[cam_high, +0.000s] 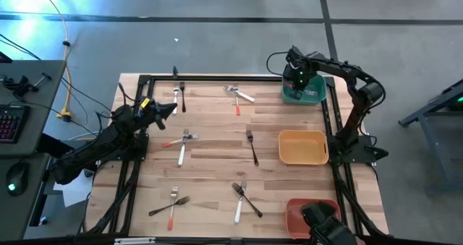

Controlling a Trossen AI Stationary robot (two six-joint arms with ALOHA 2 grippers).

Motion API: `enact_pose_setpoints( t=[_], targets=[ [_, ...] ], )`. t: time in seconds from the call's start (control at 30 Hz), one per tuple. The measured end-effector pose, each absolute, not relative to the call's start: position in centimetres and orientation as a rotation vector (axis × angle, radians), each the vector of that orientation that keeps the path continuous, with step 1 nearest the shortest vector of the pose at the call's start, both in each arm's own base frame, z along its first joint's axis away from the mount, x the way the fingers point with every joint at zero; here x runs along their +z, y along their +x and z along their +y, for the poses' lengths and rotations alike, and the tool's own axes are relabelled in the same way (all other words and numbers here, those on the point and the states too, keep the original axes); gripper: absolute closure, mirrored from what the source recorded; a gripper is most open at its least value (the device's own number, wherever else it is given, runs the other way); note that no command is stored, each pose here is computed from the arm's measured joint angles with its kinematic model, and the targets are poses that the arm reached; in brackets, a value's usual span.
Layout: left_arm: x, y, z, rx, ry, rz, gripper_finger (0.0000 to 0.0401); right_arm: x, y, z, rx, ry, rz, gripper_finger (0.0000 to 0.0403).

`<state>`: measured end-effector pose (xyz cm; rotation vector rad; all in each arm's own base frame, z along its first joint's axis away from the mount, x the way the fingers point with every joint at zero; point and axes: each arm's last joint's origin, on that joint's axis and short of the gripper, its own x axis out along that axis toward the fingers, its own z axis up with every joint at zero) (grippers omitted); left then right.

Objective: Sort silverware by color (type)
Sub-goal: Put the orange fork into the green bin, then put the black fork into the yellow bin

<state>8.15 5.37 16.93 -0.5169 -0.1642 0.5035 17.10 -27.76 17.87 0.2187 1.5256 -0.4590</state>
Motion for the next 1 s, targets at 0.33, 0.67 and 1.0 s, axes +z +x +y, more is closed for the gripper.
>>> enact_pose_setpoints(
  t=[0.33, 0.67, 1.0],
  targets=[
    [16.9, 8.1, 5.4, 0.518, -0.525, -0.168, 0.04, 17.8, 16.9, -27.5, -0.49, 0.283, 1.54, 0.0355],
    [17.3, 8.0, 5.5, 0.566, -0.523, -0.191, 0.04, 19.3, 16.7, -25.7, -0.49, 0.288, 1.637, 0.0331],
    [18.4, 8.5, 5.9, 0.596, -0.578, -0.088, 0.0401, 25.7, 17.7, -23.5, -0.564, 0.399, 1.127, 0.0386]
  ],
)
